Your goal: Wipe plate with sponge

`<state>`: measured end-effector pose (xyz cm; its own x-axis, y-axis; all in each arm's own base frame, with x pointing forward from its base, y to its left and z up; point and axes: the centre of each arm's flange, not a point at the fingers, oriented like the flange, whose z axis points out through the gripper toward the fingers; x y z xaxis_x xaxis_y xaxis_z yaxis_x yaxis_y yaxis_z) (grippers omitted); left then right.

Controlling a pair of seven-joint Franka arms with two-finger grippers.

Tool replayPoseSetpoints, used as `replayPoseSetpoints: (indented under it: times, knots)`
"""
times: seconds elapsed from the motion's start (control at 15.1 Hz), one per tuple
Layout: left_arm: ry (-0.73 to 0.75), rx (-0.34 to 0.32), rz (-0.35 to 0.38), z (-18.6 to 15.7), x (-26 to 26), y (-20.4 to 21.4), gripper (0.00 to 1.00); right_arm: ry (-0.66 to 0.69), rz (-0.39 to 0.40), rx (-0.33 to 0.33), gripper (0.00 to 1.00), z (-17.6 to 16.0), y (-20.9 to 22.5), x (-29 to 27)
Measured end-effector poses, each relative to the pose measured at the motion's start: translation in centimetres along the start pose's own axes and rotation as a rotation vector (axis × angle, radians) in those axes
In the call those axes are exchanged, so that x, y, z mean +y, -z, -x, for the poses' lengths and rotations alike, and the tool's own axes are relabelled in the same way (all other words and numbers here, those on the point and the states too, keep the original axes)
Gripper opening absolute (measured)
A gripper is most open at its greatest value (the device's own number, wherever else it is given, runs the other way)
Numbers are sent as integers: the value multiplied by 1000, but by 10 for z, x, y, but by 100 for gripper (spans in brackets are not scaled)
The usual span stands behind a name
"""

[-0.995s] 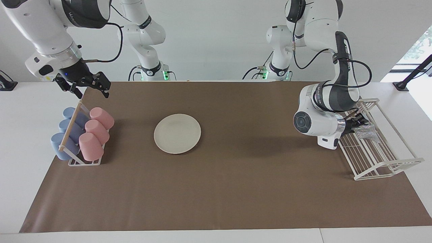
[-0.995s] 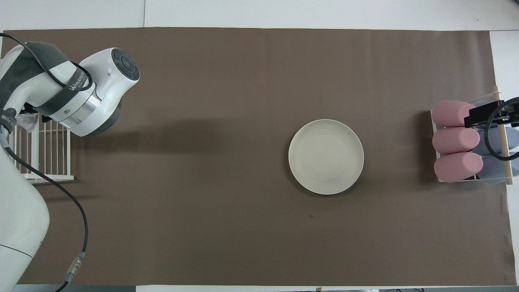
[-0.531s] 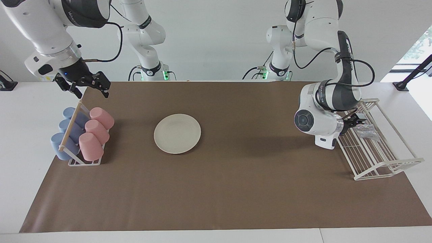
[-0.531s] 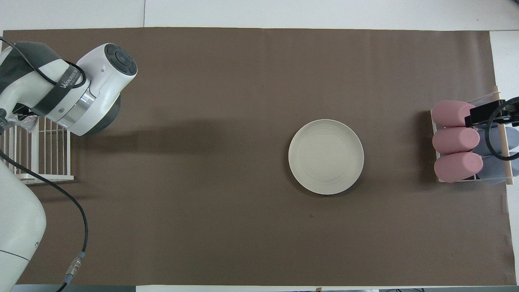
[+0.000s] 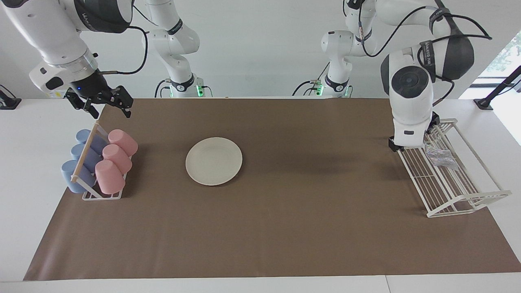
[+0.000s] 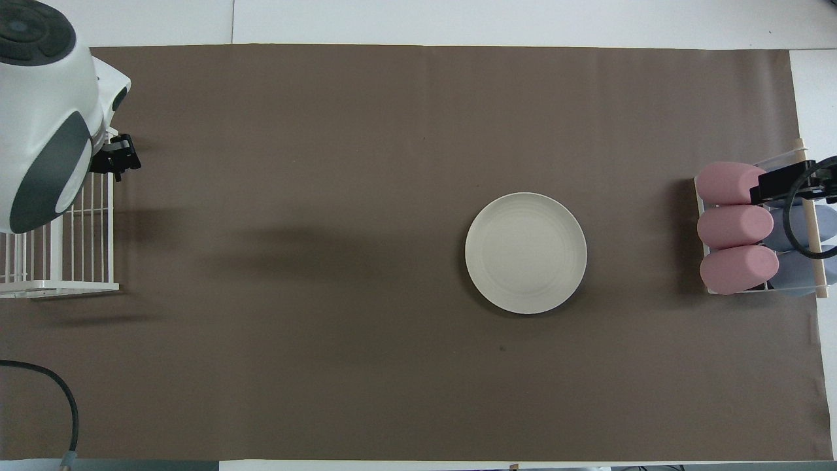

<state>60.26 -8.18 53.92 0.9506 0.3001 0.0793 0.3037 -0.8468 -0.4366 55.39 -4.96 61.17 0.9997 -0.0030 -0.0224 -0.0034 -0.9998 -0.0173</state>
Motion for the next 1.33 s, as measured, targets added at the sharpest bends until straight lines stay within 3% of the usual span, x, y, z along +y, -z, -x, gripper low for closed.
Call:
replayPoseSetpoints:
  times: [0.2, 0.4, 0.73, 0.93, 1.33]
  knots:
    - [38, -35, 237, 9, -46, 44, 100, 0, 0, 0, 100, 0, 0, 0]
    - [-48, -5, 348, 31, -78, 83, 100, 0, 0, 2, 100, 0, 1, 0]
    - [-206, -78, 417, 71, -102, 100, 100, 1, 0, 4, 100, 0, 2, -1]
    - [-200, -94, 471, 67, -91, 79, 100, 1, 0, 4, 100, 0, 2, -1]
    - [-195, -92, 481, 56, -74, 52, 100, 1, 0, 4, 100, 0, 2, -1]
